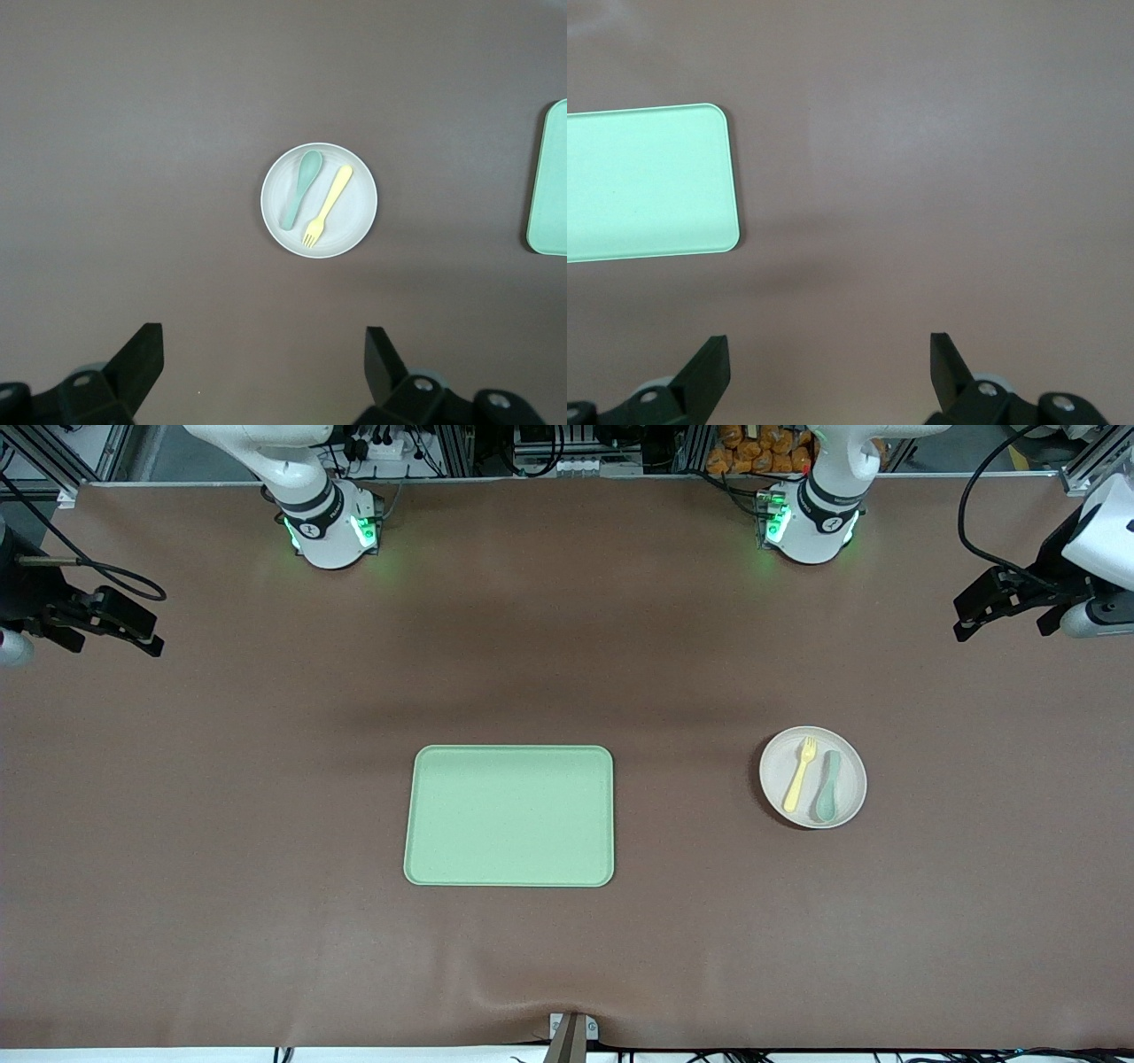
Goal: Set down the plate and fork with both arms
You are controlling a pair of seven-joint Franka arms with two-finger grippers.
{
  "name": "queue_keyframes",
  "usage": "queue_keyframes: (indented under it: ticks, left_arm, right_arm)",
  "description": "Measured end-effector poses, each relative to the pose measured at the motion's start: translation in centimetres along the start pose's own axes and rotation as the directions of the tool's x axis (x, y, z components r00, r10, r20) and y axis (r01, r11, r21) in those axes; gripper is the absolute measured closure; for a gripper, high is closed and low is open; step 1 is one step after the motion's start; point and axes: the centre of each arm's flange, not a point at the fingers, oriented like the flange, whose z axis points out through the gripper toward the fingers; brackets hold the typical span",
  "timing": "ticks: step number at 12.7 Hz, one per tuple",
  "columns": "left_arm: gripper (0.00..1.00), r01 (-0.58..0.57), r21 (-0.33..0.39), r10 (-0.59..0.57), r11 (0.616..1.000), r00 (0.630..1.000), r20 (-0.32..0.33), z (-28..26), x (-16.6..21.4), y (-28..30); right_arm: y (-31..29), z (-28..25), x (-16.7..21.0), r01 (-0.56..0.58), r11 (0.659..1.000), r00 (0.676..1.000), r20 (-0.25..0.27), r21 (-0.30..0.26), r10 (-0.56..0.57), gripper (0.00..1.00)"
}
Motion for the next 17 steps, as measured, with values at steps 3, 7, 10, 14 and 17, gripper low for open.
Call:
queue_keyframes:
  ticks: [3, 7, 10, 14, 17]
  left_arm:
    - [0.00, -0.002, -0.004, 0.002, 1.000, 1.000, 0.003, 0.1, 0.1, 0.2]
    - [0.00, -0.002, -0.009, 0.002, 1.000, 1.000, 0.009, 0.4, 0.2, 0.3]
    - [0.00, -0.002, -0.023, 0.003, 1.000, 1.000, 0.028, 1.3, 0.6, 0.5]
    - [0.00, -0.003, -0.023, 0.004, 1.000, 0.999, 0.032, 1.5, 0.7, 0.6]
    - [0.00, -0.005, -0.023, 0.006, 1.000, 0.999, 0.037, 1.9, 0.9, 0.7]
  right_arm:
    - [0.0, 0.0, 0.0, 0.000, 1.000, 1.000, 0.000, 0.000, 0.000, 0.00]
    - [0.0, 0.0, 0.0, 0.000, 1.000, 1.000, 0.001, 0.000, 0.000, 0.00]
    - [-0.2, 0.1, 0.0, 0.003, 1.000, 1.000, 0.002, 0.000, -0.003, 0.00]
    - [-0.3, 0.1, 0.0, 0.005, 1.000, 1.000, 0.003, 0.000, -0.005, 0.00]
    - [-0.3, 0.1, 0.0, 0.005, 1.000, 1.000, 0.003, 0.000, -0.005, 0.00]
